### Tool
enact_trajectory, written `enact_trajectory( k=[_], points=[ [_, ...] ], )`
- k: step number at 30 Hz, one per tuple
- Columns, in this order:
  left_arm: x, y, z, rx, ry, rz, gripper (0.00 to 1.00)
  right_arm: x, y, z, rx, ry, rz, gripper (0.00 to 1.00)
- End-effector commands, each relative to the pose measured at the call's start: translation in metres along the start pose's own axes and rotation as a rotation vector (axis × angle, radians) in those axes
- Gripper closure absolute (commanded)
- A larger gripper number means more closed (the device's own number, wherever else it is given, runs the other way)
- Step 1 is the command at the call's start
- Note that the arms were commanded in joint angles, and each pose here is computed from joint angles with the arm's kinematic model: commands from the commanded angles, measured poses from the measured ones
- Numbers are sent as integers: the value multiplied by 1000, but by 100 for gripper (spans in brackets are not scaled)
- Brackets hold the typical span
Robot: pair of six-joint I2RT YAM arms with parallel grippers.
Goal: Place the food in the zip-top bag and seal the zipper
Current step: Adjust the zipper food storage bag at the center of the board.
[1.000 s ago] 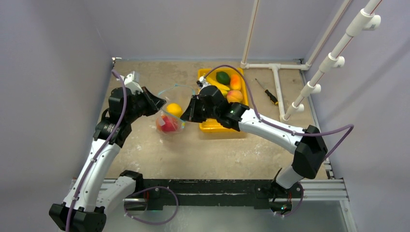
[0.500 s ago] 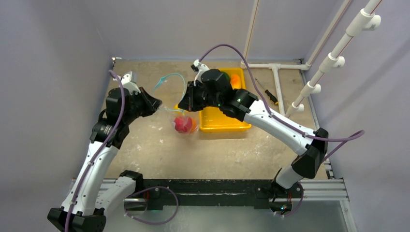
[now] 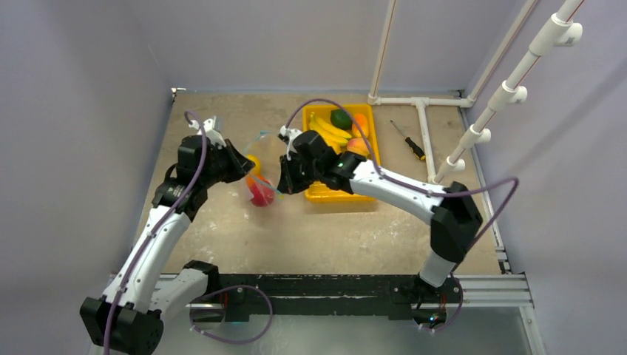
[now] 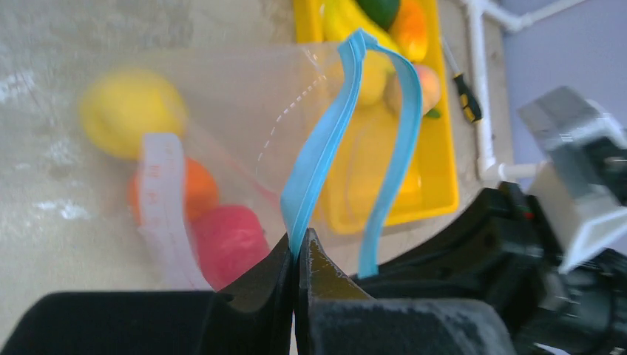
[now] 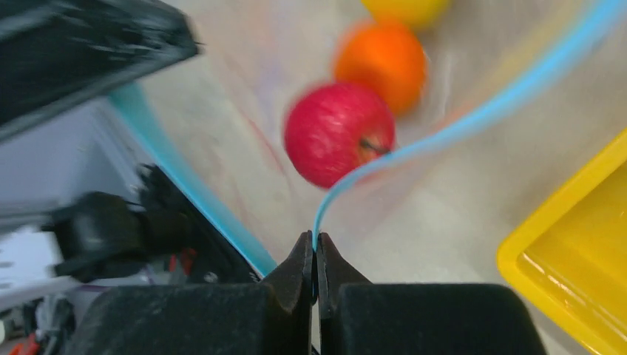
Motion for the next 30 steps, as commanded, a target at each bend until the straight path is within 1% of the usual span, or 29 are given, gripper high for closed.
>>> enact_trajectory(
  k=[1, 4, 7, 10, 14, 22, 30],
  points=[
    [6, -2, 16, 64, 27, -2, 100, -3, 2, 4, -30, -1, -26, 100],
    [-16, -14, 4, 88, -33, 41, 100, -33, 16, -14, -9, -93, -29, 100],
    [-35, -22, -7, 80, -76, 75, 100, -48, 25, -21, -8, -131, -34, 100],
    [-44, -28, -13, 88, -95, 83, 100, -59, 32, -25, -26, -166, -38, 100],
    [-46, -28, -17, 79, -111, 86, 100, -60, 32, -23, -22, -176, -22, 100],
    [-41, -23, -11, 65, -90, 102, 100, -55, 25, -12, -10, -168, -12, 100],
    [-31, -12, 2, 43, -52, 166, 100, -46, 14, 9, -6, -170, 0, 100]
  ],
)
Point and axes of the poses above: each gripper's point midway between its finger pads, its own z axis out along the fingers, its own y axis along the line the jaws close on, x = y × z, the point moved 5 cm from there along -z, back along the fingers, and after that the axes turned 5 degrees about z, right-handed, at the moved point
